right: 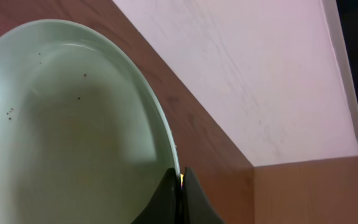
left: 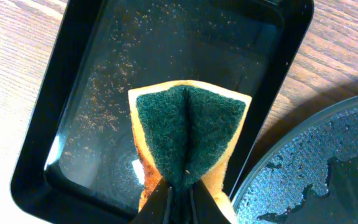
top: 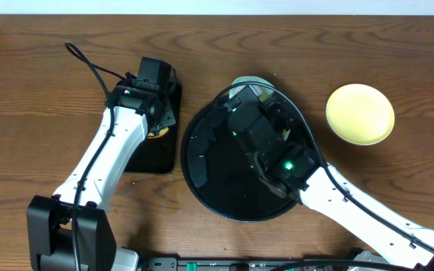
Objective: Clean dirty plates on tray and stack at the side
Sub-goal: 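Lift the blue plate with the right gripper and stack it on the yellow plate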
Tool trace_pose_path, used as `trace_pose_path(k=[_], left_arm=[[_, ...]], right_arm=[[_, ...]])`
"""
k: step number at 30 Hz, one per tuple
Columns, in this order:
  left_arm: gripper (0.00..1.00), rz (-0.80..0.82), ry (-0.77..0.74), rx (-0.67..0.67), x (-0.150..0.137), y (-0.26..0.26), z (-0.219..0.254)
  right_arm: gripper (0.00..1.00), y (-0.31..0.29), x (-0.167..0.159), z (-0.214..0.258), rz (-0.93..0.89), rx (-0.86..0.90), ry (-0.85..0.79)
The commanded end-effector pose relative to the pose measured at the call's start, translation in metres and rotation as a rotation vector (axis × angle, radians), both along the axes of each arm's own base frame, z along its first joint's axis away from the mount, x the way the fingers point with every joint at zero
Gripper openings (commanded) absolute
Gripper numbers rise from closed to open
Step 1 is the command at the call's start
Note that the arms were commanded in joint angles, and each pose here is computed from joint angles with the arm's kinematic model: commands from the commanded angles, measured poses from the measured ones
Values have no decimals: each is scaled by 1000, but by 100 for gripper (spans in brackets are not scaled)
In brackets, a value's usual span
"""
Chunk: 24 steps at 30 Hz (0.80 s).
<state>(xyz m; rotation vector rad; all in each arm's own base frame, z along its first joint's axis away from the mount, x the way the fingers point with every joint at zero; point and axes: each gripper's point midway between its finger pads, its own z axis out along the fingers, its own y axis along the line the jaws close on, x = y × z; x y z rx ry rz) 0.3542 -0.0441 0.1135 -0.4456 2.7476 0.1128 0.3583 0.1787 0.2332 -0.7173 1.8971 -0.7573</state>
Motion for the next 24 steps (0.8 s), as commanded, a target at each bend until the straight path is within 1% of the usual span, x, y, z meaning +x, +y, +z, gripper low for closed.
trace_pose_path(k=[1, 8, 11, 16, 19, 24], left_arm=[[8, 3, 1, 18, 0, 4, 0], [7, -4, -3, 19, 1, 3, 0], [7, -42, -11, 30, 5, 3, 1], [8, -75, -16, 42, 7, 2, 1], [8, -75, -14, 42, 7, 2, 0], [8, -75, -10, 42, 7, 2, -1]], right_arm=[[1, -16, 4, 9, -78, 70, -45], [1, -61, 18, 4, -283, 265, -92], [1, -86, 26, 2, -357, 309, -101], [1, -145, 35, 0, -516, 332, -130], [1, -182, 37, -6, -602, 358, -117], [1, -241, 31, -27, -751, 474, -72]])
